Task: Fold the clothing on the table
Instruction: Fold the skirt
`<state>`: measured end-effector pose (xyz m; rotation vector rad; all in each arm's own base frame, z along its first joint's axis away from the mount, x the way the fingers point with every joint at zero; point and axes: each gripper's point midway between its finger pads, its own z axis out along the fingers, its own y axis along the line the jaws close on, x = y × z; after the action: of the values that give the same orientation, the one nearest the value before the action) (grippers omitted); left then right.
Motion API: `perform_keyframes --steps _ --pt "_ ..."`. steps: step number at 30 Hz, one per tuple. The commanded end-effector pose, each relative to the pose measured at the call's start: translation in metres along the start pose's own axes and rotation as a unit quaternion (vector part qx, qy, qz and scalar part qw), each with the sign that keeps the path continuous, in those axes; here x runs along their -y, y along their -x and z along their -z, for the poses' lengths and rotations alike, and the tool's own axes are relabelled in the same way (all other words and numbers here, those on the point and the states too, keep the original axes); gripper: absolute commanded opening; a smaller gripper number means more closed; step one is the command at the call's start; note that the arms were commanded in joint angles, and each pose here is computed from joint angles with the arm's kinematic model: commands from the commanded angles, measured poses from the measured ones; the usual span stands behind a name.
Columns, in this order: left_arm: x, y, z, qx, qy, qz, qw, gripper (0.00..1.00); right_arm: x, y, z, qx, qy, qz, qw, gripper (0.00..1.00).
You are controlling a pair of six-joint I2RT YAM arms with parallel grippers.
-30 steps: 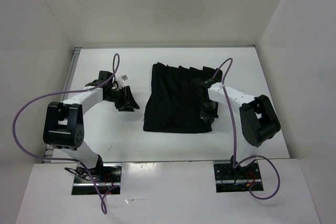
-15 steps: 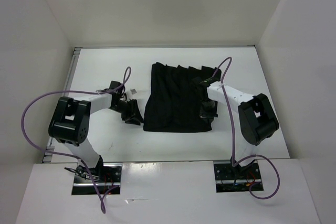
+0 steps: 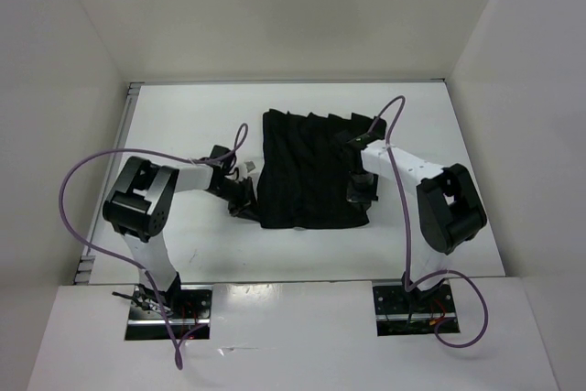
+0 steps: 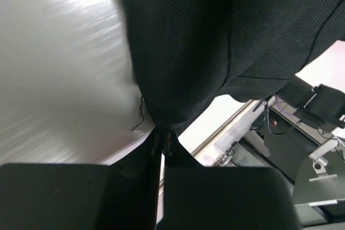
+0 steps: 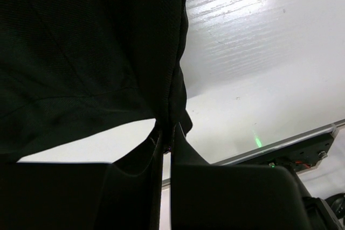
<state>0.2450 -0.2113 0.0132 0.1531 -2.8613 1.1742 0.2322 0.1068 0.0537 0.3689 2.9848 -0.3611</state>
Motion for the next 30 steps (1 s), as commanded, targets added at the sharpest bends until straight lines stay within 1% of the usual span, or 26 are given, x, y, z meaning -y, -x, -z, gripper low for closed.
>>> perform_keyframes --steps 1,2,4,5,6,8,9,10,11,12,15,16,17,18,20,21,23,25,27,28,29,30 --pt "0.002 0.018 -0.007 0.021 0.01 -0.025 0.999 0.0 -0.008 0.022 0.027 0.053 0.027 -0.025 0.998 0.0" --pt "0.02 0.033 0.007 0.043 0.009 -0.047 0.998 0.0 -0.001 0.026 0.029 0.062 0.019 -0.031 0.997 0.0" --pt "0.04 0.055 0.029 0.083 0.015 -0.071 0.994 0.0 0.0 0.043 0.042 0.087 0.029 -0.049 0.995 0.0" --pt "0.052 0.067 0.05 0.106 0.009 -0.08 0.991 0.0 0.003 0.051 0.049 0.097 0.037 -0.054 0.993 0.0" --pt "0.076 0.091 0.073 0.146 -0.001 -0.108 0.983 0.0 0.009 0.073 0.062 0.118 0.052 -0.079 0.988 0.0" --pt "0.088 0.117 0.107 0.189 0.003 -0.116 0.975 0.0 0.02 0.1 0.076 0.144 0.064 -0.094 0.983 0.0" --pt "0.109 0.135 0.132 0.222 -0.006 -0.143 0.964 0.0 0.033 0.127 0.092 0.174 0.072 -0.123 0.974 0.0" --pt "0.11 0.144 0.14 0.233 -0.003 -0.142 0.962 0.0 0.039 0.139 0.1 0.189 0.077 -0.131 0.97 0.0" --pt "0.107 0.152 0.147 0.239 -0.001 -0.134 0.962 0.0 0.038 0.15 0.107 0.19 0.097 -0.125 0.969 0.0" --pt "0.112 0.155 0.151 0.246 -0.002 -0.144 0.959 0.0 0.044 0.159 0.111 0.196 0.107 -0.135 0.966 0.0" --pt "0.104 0.156 0.148 0.24 -0.002 -0.134 0.961 0.0 0.043 0.164 0.107 0.193 0.109 -0.129 0.967 0.0" --pt "0.104 0.153 0.148 0.241 -0.003 -0.136 0.961 0.0 0.043 0.162 0.104 0.19 0.107 -0.127 0.968 0.0" --pt "0.088 0.144 0.138 0.228 0.009 -0.12 0.966 0.0 0.045 0.155 0.098 0.182 0.102 -0.125 0.97 0.0" --pt "0.089 0.141 0.139 0.235 0.005 -0.121 0.965 0.0 0.045 0.153 0.096 0.182 0.102 -0.125 0.97 0.0" --pt "0.076 0.132 0.134 0.228 0.01 -0.108 0.968 0.0 0.047 0.14 0.089 0.17 0.101 -0.121 0.973 0.0" --pt "0.066 0.124 0.127 0.219 0.013 -0.1 0.971 0.0 0.05 0.14 0.097 0.184 0.108 -0.125 0.969 0.0" --pt "0.065 0.117 0.126 0.214 0.009 -0.094 0.972 0.0 0.046 0.134 0.105 0.186 0.136 -0.124 0.965 0.0" --pt "0.074 0.116 0.132 0.222 -0.001 -0.106 0.969 0.0 0.043 0.129 0.122 0.195 0.167 -0.117 0.959 0.0" --pt "0.083 0.123 0.136 0.224 -0.012 -0.115 0.968 0.0 0.04 0.14 0.144 0.225 0.195 -0.109 0.949 0.0" --pt "0.086 0.132 0.141 0.232 -0.013 -0.116 0.966 0.0 0.041 0.148 0.159 0.245 0.203 -0.106 0.942 0.0" --pt "0.108 0.147 0.156 0.252 -0.028 -0.139 0.957 0.0 0.042 0.159 0.167 0.258 0.208 -0.113 0.937 0.0" --pt "0.111 0.16 0.156 0.254 -0.029 -0.142 0.956 0.0 0.041 0.167 0.175 0.269 0.211 -0.108 0.934 0.0"
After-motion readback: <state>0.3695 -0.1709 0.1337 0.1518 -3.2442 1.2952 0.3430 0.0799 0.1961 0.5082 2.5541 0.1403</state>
